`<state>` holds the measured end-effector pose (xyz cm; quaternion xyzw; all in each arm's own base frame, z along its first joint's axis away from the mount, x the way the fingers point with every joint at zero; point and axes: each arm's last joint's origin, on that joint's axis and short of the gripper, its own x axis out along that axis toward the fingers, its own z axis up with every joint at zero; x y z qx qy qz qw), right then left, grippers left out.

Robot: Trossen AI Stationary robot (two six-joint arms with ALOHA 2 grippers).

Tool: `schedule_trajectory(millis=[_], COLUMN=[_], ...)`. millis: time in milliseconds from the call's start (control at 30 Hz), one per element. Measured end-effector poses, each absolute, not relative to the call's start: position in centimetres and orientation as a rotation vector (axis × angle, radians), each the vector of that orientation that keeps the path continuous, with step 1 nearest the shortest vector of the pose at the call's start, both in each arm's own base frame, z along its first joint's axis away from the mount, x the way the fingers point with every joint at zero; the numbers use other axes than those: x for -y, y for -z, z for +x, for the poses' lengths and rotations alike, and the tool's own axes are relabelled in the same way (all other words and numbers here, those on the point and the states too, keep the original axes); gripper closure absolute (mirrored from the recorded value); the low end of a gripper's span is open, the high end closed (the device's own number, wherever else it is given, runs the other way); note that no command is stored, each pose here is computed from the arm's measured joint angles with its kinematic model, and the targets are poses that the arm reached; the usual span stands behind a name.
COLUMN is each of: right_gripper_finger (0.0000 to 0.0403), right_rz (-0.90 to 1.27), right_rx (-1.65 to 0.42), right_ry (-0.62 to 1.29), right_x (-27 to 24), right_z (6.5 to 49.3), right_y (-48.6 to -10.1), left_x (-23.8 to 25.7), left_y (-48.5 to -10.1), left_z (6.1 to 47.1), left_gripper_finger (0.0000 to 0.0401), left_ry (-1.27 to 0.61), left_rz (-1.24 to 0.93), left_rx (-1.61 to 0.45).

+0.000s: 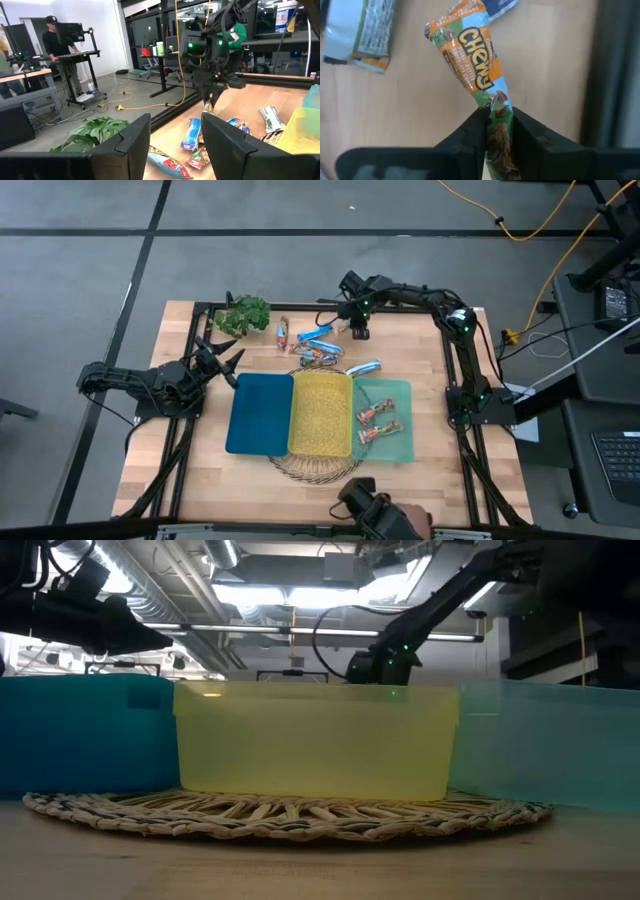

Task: Pick and place Granola Bars by type
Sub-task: Put the yellow granola bar into the yellow bin

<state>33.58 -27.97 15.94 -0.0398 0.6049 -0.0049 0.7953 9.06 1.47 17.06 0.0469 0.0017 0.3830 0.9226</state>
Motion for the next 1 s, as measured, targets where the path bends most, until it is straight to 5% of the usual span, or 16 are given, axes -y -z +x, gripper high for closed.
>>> schedule_trajectory(millis=[600,1000], right_gripper_finger=[0.0322,0.0322], right_rz=[0.030,0.154], right_rx=[-1.304,-1.315], right_ry=[0.074,-0.070], right_x=[28.4,25.0], right_z=[34.1,34.9], right_y=[-24.8,-27.6], left_x=[-1.5,-1.5], left_y=[-17.1,-17.1], left_z=[9.1,9.1], left_gripper_finger=[0.0232,0.0232], left_ry=[-0.786,-0.786], left_rz=[0.096,0.096], left_rx=[-0.004,-0.004])
